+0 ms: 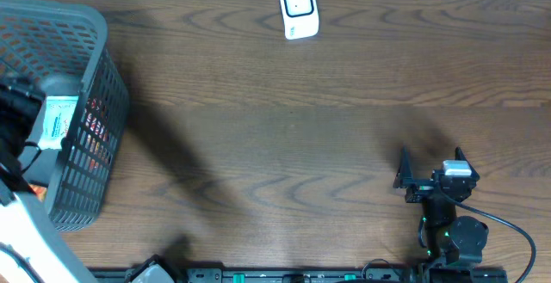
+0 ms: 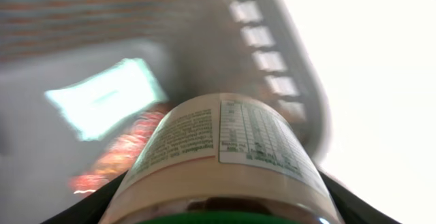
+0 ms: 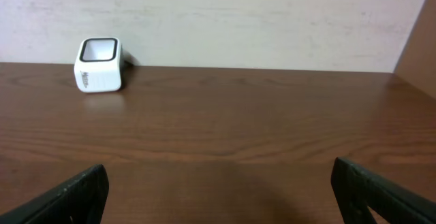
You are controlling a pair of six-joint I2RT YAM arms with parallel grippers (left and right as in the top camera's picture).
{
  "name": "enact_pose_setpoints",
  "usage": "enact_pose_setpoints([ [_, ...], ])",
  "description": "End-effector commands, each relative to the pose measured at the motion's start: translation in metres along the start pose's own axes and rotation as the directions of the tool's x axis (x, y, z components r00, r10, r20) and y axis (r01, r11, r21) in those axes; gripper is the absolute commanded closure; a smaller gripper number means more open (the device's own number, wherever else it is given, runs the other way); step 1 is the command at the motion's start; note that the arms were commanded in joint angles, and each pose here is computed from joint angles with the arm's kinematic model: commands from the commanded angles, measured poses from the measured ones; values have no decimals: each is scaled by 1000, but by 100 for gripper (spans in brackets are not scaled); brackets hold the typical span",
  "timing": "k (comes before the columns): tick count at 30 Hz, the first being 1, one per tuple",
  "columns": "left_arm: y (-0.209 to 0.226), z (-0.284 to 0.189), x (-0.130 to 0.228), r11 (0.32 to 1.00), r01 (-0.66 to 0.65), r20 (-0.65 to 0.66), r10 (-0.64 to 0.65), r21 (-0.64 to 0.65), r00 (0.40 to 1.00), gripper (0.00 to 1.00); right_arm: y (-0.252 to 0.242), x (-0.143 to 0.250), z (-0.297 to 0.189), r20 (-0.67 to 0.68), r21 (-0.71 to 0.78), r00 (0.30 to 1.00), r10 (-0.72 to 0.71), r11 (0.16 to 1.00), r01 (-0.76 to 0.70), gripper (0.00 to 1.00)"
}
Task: Scan the item barcode
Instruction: 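Grasp the green-capped bottle with the left gripper and lift it out, then carry the bottle to the table center and set it down upright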
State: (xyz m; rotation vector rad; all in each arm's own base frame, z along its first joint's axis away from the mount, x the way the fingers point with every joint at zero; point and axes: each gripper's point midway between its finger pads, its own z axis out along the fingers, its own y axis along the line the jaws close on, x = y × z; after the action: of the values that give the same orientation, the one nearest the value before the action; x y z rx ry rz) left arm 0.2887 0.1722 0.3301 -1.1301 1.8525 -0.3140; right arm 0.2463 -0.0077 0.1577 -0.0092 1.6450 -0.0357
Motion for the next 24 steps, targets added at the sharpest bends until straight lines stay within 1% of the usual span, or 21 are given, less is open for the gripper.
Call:
enact_pose_setpoints([
  [1,-72,-34,28,953,108,-118,-77,282,990,28,-4,2,0,-3,19,1000,18,1000,-18,1],
  [3,-93,-42,48,936,134,-181,-77,326,980,28,-4,2,0,-3,19,1000,18,1000,-18,1],
  [6,-124,-46,86,915,132,-293,-17,380,956,28,-4,2,0,-3,19,1000,18,1000,-18,1],
  [8,-140,-42,115,914,103,-354,47,393,934,28,-4,2,0,-3,19,1000,18,1000,-18,1],
  [9,-145,-39,128,917,85,-375,74,389,924,28,-4,2,0,-3,19,1000,18,1000,-18,1],
  [10,-151,-34,151,924,51,-411,119,380,904,28,-4,2,0,-3,18,1000,18,1000,-18,1],
  [12,-155,-26,179,933,5,-451,169,359,876,28,-4,2,0,-3,18,1000,18,1000,-18,1],
  [15,-153,-9,230,957,-86,-515,223,277,827,28,-4,2,0,-3,18,1000,18,1000,-18,1],
  [17,-145,6,262,969,-155,-544,237,193,805,28,-4,2,0,-3,18,1000,18,1000,-18,1],
  [18,-138,18,285,971,-204,-562,239,125,792,28,-4,2,0,-3,19,1000,18,1000,-18,1],
  [21,-124,39,325,957,-289,-589,245,19,770,28,-4,2,0,-3,18,1000,18,1000,-18,1],
  [24,-110,58,361,940,-334,-616,219,-76,757,28,-4,2,0,-3,18,1000,18,1000,-18,1],
])
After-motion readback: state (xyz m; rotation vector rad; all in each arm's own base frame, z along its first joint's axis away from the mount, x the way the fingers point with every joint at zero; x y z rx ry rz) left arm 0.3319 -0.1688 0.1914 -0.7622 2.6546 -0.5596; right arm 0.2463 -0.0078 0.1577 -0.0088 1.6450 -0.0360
